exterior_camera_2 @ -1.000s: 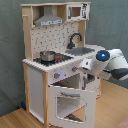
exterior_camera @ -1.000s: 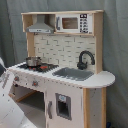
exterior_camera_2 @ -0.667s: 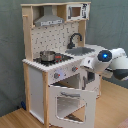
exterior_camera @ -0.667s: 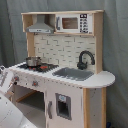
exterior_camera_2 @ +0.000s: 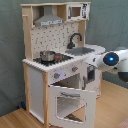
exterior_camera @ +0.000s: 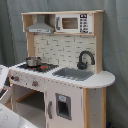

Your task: Play with the kitchen

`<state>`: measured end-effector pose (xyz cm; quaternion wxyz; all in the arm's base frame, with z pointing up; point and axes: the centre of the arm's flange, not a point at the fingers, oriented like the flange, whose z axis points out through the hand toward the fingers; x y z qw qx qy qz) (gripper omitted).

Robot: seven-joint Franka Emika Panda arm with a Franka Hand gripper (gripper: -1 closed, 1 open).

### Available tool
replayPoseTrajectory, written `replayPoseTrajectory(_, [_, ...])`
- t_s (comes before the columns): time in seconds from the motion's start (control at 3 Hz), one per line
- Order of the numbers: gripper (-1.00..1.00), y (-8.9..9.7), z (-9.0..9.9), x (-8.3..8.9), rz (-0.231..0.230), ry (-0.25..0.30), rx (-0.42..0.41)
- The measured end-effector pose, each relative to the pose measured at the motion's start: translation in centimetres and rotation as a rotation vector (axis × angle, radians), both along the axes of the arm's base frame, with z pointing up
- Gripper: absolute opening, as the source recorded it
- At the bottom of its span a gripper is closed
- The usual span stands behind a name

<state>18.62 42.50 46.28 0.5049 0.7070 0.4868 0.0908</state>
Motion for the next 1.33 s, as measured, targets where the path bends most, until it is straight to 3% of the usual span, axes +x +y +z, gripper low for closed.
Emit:
replayPoseTrajectory(0.67, [1.0, 0.2, 1.2, -2.3, 0.024, -0.161, -0.197])
replayPoseTrajectory(1.33, [1.0, 1.8, 1.4, -4.2, 0.11, -0.342, -0.402])
